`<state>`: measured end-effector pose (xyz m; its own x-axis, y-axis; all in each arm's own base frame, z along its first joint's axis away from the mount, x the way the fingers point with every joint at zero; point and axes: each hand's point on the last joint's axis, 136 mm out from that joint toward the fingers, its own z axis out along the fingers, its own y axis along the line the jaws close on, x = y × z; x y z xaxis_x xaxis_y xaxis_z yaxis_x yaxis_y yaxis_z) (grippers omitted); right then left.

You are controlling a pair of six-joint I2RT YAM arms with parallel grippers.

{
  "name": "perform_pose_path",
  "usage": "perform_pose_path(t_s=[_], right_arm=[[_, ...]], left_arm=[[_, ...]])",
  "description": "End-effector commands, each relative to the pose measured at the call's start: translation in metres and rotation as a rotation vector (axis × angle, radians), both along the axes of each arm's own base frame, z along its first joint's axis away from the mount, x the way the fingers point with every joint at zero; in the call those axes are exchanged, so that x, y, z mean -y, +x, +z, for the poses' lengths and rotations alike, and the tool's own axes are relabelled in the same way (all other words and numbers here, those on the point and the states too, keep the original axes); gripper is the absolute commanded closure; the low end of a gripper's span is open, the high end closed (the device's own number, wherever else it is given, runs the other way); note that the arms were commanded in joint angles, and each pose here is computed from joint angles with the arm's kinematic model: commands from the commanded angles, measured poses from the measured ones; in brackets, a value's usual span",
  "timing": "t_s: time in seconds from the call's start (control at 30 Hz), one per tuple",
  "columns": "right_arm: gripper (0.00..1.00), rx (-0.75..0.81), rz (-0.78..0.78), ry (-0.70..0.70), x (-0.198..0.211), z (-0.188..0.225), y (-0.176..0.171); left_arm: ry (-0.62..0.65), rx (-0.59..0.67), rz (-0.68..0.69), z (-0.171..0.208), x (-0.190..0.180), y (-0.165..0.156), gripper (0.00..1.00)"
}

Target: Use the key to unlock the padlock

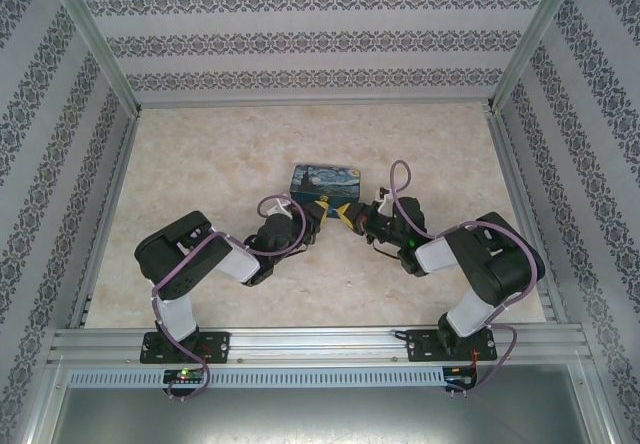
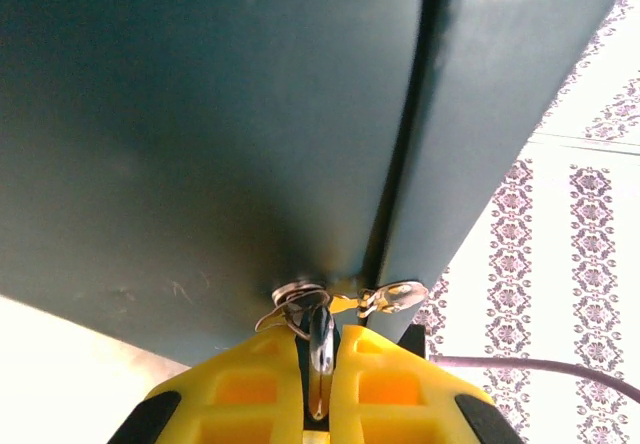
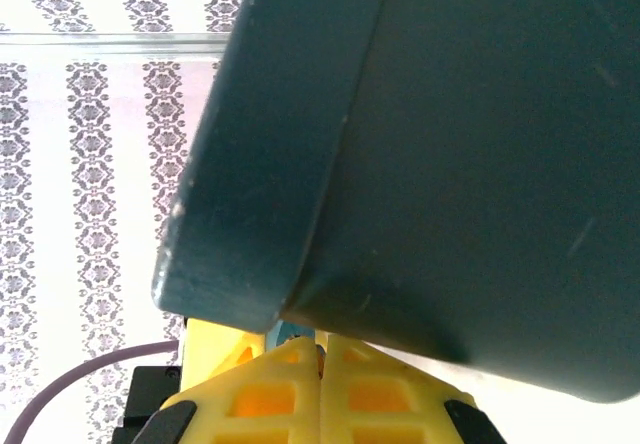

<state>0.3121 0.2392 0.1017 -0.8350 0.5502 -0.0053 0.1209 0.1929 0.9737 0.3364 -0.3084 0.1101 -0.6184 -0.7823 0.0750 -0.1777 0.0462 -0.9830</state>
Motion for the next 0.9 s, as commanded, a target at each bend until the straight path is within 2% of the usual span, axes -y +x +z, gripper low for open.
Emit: perform_pose_path(t_s=[0.0, 0.3, 0.57, 0.87], right_arm=[[1.00, 0.053, -0.006, 0.030, -0.001, 0.017, 0.016], [1.00, 0.034, 0.008, 0.035, -0.005, 0.013, 0.020], [1.00, 0.055, 0.054, 0.044, -0.028, 0.021, 0.024], [1.00, 0.029, 0.042, 0.038, -0.020, 0.008, 0.032]], left_arm=[[-0.130, 0.089, -0.184, 0.046, 0.040, -0.029, 1.00], [-0.133, 0.094, -0.190, 0.049, 0.042, -0.029, 1.00], [-0.132, 0.083, -0.226, 0.045, 0.052, -0.031, 1.00], [-0.094, 0.049, -0.226, 0.028, 0.049, -0.035, 1.00]])
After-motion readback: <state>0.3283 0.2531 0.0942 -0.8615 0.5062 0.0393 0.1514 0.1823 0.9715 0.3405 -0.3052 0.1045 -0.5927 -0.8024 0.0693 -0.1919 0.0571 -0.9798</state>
